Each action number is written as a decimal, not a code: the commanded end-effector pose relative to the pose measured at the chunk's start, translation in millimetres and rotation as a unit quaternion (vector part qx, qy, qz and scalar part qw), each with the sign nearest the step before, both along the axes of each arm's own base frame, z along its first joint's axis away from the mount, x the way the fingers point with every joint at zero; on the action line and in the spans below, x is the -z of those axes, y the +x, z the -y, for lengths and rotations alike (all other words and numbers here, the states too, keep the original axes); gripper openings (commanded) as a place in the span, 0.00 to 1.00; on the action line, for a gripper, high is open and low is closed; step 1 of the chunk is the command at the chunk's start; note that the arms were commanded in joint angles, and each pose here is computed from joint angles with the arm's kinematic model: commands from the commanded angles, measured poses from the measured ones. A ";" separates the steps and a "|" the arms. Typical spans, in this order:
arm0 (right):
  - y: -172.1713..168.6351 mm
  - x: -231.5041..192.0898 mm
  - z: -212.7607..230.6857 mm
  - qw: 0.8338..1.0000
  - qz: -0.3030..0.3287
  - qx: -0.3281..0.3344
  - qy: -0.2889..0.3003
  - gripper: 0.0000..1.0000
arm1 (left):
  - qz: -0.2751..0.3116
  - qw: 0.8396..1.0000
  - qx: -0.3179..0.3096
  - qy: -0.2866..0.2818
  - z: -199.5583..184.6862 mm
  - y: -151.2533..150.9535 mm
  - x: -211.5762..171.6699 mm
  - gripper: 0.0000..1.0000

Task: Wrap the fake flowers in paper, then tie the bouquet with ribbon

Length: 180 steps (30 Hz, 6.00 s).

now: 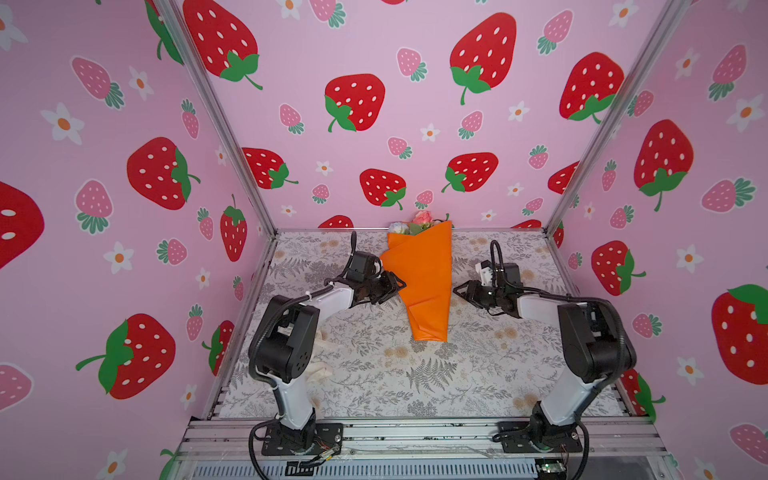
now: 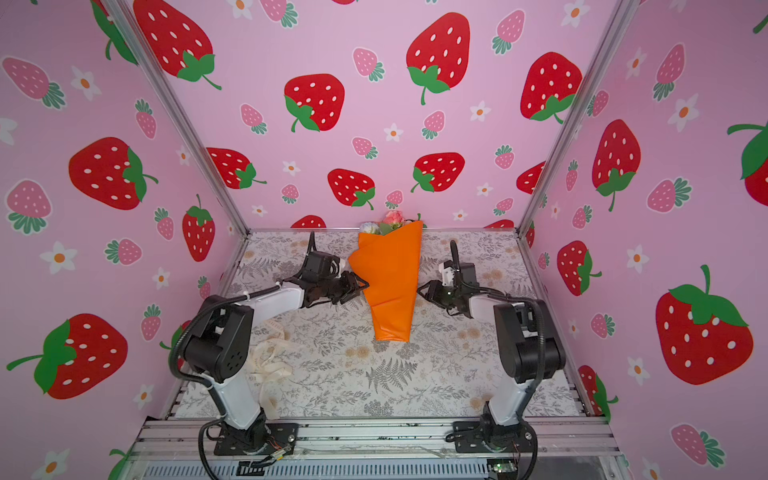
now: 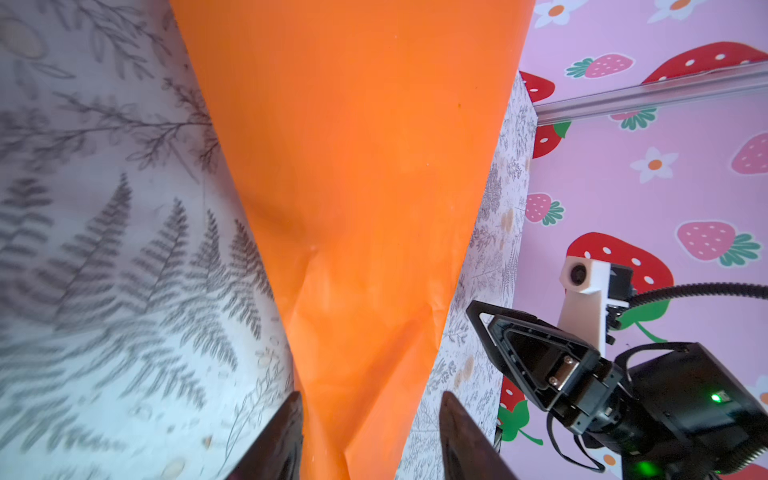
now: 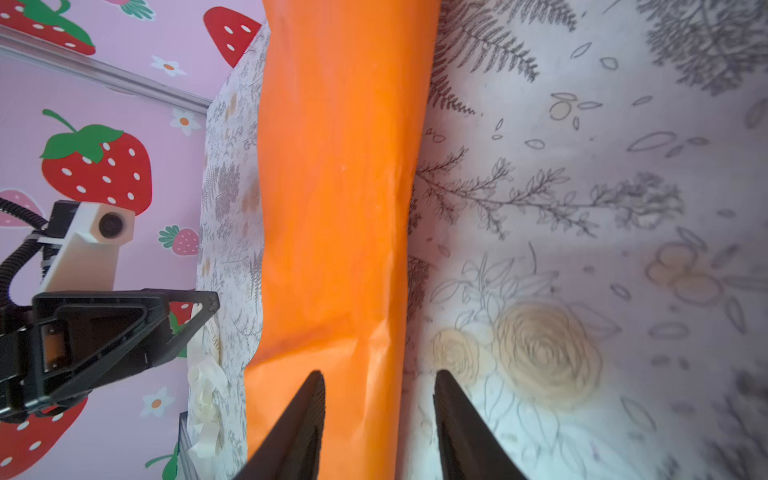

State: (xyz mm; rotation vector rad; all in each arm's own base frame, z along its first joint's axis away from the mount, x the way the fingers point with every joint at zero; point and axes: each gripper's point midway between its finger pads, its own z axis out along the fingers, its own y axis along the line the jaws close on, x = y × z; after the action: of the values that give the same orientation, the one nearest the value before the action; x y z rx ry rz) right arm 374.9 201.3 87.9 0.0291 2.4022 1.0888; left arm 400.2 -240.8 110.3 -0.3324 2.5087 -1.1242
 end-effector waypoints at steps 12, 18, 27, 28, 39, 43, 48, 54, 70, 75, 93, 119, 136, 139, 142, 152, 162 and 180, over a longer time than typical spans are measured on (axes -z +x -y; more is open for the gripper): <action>-110.5 -53.0 2.3 0.989 0.124 -0.034 -0.068 0.47 | -0.118 0.918 -0.293 0.239 -227.2 -160.7 25.1 0.65; -116.7 -55.9 -5.9 0.991 0.117 -0.038 -0.053 0.47 | -0.153 0.903 -0.365 0.165 -257.1 -169.9 42.5 0.70; -113.2 -57.2 -16.0 0.991 0.107 -0.055 -0.051 0.47 | -0.181 0.901 -0.366 0.146 -272.6 -130.7 66.3 0.67; -113.7 -56.0 -16.4 0.992 0.104 -0.056 -0.051 0.47 | -0.185 0.899 -0.370 0.145 -274.8 -128.4 68.7 0.65; -112.3 -49.6 -16.6 0.993 0.090 -0.048 -0.053 0.47 | -0.201 0.909 -0.339 0.136 -275.3 -113.9 93.6 0.29; -108.3 -56.2 -17.4 0.993 0.096 -0.046 -0.054 0.47 | -0.171 0.927 -0.318 0.103 -262.6 -107.0 75.6 0.09; -105.0 -72.4 -20.7 0.992 0.112 -0.046 -0.045 0.47 | -0.115 0.945 -0.302 0.046 -241.8 -103.5 29.2 0.00; -105.3 -96.2 -18.4 0.985 0.163 -0.044 -0.035 0.47 | -0.040 0.975 -0.219 0.020 -176.6 -98.3 -35.3 0.00; -161.2 -142.2 -59.0 0.943 0.244 -0.213 0.078 0.45 | 0.087 0.986 0.142 -0.021 109.4 -133.5 -130.6 0.00; -171.2 -138.4 -61.2 0.937 0.260 -0.218 0.081 0.51 | 0.079 0.986 0.144 -0.039 120.7 -132.8 -127.9 0.00; -161.8 -121.3 -87.9 0.944 0.243 -0.208 0.077 0.41 | 0.060 0.986 0.151 -0.047 125.3 -136.2 -115.1 0.00; -139.3 -192.6 37.7 0.921 0.365 0.056 -0.119 0.00 | -0.087 0.930 0.024 0.357 -127.3 -167.5 29.1 0.65; -135.7 -179.6 34.5 0.929 0.345 0.055 -0.121 0.00 | -0.159 0.857 0.194 0.449 -118.2 -142.3 71.5 0.53; -133.7 -175.4 36.0 0.930 0.339 0.060 -0.128 0.00 | -0.163 0.858 0.202 0.442 -115.2 -144.0 72.2 0.34; -129.1 -170.7 43.9 0.929 0.328 0.079 -0.149 0.00 | -0.156 0.863 0.203 0.436 -113.3 -144.8 63.6 0.12; -126.0 -205.8 167.4 0.847 0.288 0.304 -0.326 0.00 | -0.031 0.894 0.063 0.442 -154.1 -130.7 -56.3 0.00; -107.3 -252.6 245.7 0.797 0.245 0.383 -0.397 0.00 | -0.018 0.918 -0.230 0.322 -290.0 -143.6 -135.9 0.00; -58.0 -202.6 387.5 0.816 0.122 0.492 -0.278 0.00 | -0.078 0.943 -0.254 0.200 -325.2 -108.9 -80.5 0.11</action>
State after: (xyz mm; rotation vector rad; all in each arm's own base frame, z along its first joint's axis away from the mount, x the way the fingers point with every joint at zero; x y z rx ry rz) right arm 299.5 -201.7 315.5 0.8415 1.8573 -0.2352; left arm 282.8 93.1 204.3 -0.9271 2.4638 -0.2907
